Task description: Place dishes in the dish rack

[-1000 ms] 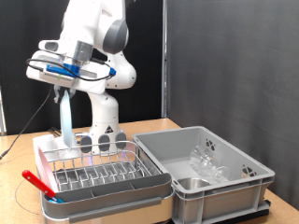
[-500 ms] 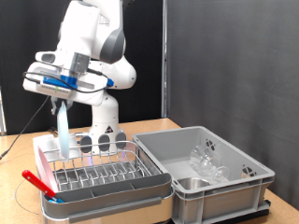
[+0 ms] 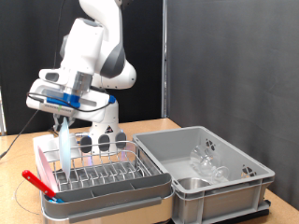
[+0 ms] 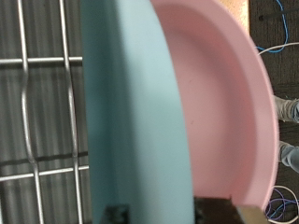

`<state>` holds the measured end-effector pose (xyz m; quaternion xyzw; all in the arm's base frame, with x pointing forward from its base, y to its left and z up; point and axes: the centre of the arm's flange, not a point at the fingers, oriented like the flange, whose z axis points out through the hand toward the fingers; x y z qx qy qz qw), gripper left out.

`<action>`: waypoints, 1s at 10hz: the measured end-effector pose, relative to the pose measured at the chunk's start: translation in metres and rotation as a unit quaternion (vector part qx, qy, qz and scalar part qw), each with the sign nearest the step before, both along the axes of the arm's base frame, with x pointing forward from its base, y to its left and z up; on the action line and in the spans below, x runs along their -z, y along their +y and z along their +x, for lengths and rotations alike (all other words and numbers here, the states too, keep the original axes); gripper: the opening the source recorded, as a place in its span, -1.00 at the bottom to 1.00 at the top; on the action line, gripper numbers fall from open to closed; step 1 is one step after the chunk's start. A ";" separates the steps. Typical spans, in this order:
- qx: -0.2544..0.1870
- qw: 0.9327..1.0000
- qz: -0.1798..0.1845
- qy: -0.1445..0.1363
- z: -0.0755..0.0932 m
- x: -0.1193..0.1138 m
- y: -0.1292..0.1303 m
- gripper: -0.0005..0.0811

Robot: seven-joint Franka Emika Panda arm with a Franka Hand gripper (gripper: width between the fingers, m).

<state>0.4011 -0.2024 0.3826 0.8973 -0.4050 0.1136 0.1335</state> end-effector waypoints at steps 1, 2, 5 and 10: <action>0.000 1.000 0.000 0.003 0.000 0.007 0.000 -0.89; 0.001 1.000 0.001 0.004 0.000 0.013 0.000 -0.89; -0.002 1.000 0.004 0.012 -0.001 0.029 0.002 -0.89; -0.006 1.000 0.013 0.018 -0.005 0.046 0.005 -0.80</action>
